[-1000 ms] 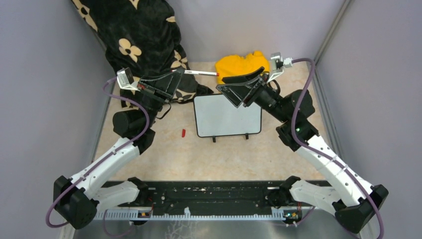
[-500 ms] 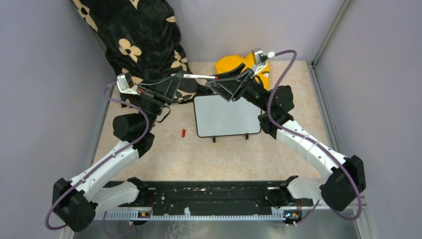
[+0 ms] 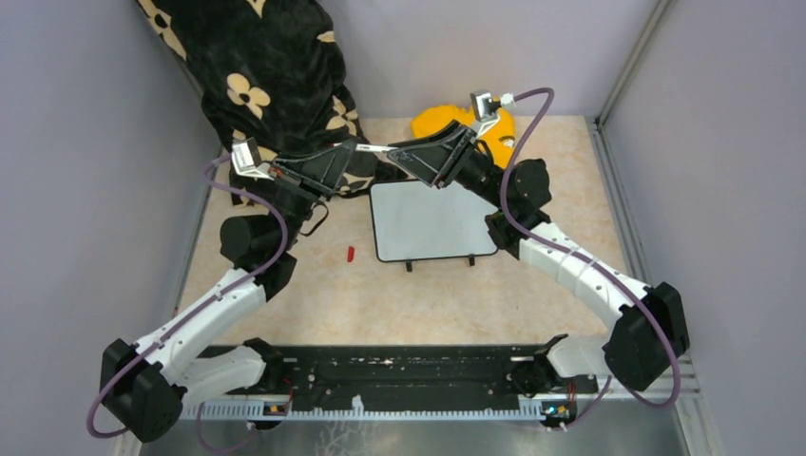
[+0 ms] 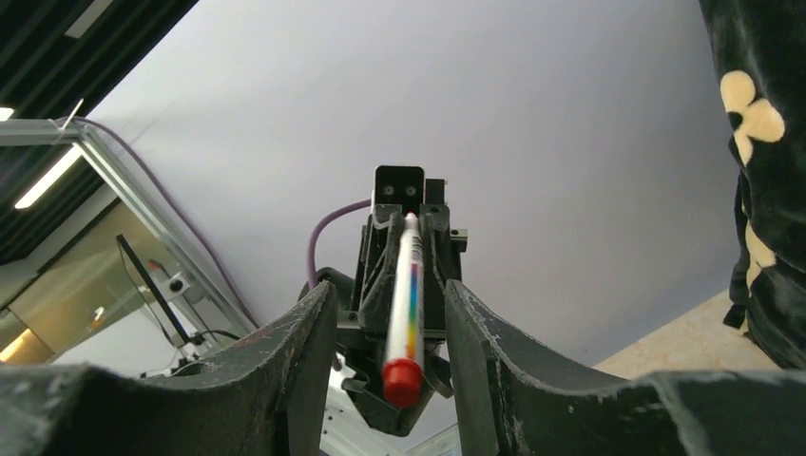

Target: Write a sentence on the whiteboard

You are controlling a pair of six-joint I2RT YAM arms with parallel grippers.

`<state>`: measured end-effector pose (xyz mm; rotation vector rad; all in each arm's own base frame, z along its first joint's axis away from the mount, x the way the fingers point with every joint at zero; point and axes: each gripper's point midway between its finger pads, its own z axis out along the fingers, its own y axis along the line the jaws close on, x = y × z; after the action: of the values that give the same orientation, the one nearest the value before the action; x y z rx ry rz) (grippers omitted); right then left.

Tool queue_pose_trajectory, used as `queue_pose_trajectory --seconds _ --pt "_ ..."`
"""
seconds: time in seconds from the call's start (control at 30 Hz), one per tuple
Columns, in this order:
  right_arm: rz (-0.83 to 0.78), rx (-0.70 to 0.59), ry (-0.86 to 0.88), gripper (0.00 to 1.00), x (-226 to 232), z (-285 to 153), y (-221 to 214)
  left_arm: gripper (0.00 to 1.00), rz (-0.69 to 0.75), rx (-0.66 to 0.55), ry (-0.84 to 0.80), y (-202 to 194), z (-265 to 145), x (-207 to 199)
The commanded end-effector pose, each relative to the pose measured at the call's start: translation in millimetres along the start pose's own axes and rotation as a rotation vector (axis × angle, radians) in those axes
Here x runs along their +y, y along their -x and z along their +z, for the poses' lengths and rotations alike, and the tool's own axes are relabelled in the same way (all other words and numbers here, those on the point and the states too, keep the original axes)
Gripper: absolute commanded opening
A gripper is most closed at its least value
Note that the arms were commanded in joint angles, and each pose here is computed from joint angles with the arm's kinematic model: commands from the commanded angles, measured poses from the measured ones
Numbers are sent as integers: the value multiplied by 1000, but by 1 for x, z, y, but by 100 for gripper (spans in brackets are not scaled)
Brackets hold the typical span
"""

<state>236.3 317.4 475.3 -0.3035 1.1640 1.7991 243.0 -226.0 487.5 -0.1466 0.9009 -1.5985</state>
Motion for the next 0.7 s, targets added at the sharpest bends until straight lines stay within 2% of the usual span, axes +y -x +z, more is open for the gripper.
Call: queue_pose_trajectory --seconds 0.0,0.37,0.67 --pt "-28 -52 86 45 26 8 22 0 14 29 23 -7 1 8" --pt "-4 -27 56 42 19 9 18 0 35 49 83 -11 0 21" --pt "5 -26 29 34 14 8 16 0 37 73 106 -16 1 26"
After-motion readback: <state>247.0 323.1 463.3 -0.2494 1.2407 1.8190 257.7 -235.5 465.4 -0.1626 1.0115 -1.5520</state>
